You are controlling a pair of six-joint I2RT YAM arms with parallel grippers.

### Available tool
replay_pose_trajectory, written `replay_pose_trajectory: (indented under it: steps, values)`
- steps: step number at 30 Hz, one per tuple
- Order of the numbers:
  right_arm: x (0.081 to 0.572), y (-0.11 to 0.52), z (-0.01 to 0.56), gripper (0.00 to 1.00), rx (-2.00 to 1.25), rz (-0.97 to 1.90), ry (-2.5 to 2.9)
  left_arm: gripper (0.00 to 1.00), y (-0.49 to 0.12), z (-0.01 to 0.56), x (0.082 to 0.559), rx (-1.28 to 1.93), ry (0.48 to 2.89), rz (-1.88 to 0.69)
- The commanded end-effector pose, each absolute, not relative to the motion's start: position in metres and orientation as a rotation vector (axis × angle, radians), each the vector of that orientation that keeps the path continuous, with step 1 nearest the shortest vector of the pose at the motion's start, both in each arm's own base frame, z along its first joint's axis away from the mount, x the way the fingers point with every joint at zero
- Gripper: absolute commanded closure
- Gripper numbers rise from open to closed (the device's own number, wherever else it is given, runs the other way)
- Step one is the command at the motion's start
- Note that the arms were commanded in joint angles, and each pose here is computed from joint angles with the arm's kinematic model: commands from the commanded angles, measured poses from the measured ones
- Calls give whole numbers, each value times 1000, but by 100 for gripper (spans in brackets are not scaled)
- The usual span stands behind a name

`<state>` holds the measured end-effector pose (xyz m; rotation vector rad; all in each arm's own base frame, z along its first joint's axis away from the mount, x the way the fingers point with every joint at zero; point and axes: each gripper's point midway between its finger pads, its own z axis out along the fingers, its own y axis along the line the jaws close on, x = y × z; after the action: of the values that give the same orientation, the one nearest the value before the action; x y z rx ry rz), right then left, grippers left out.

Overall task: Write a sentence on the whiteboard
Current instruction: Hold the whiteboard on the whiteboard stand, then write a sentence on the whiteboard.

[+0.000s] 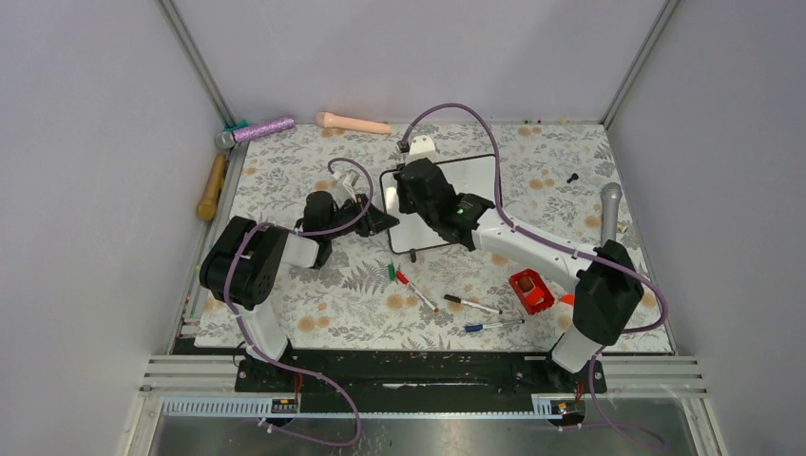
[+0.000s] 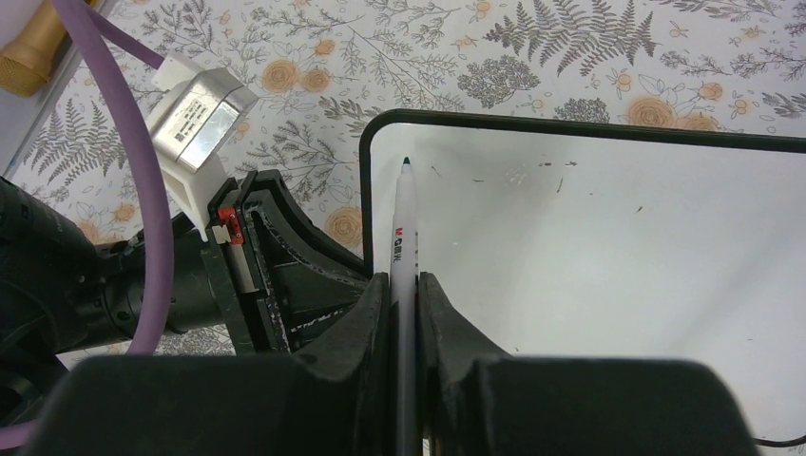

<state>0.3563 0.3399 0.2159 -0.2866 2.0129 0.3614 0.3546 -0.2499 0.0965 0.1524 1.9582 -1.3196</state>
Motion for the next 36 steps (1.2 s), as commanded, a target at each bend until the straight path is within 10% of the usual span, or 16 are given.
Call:
replay_pose_trajectory:
  steps: [1,36]
  values:
    - [361,344,236,100,-257,357,1970,85,-245,97,370,125,1953,-1265]
    - [374,349,226,100,-281,272,2007,84,-245,93,369,126,1971,-1256]
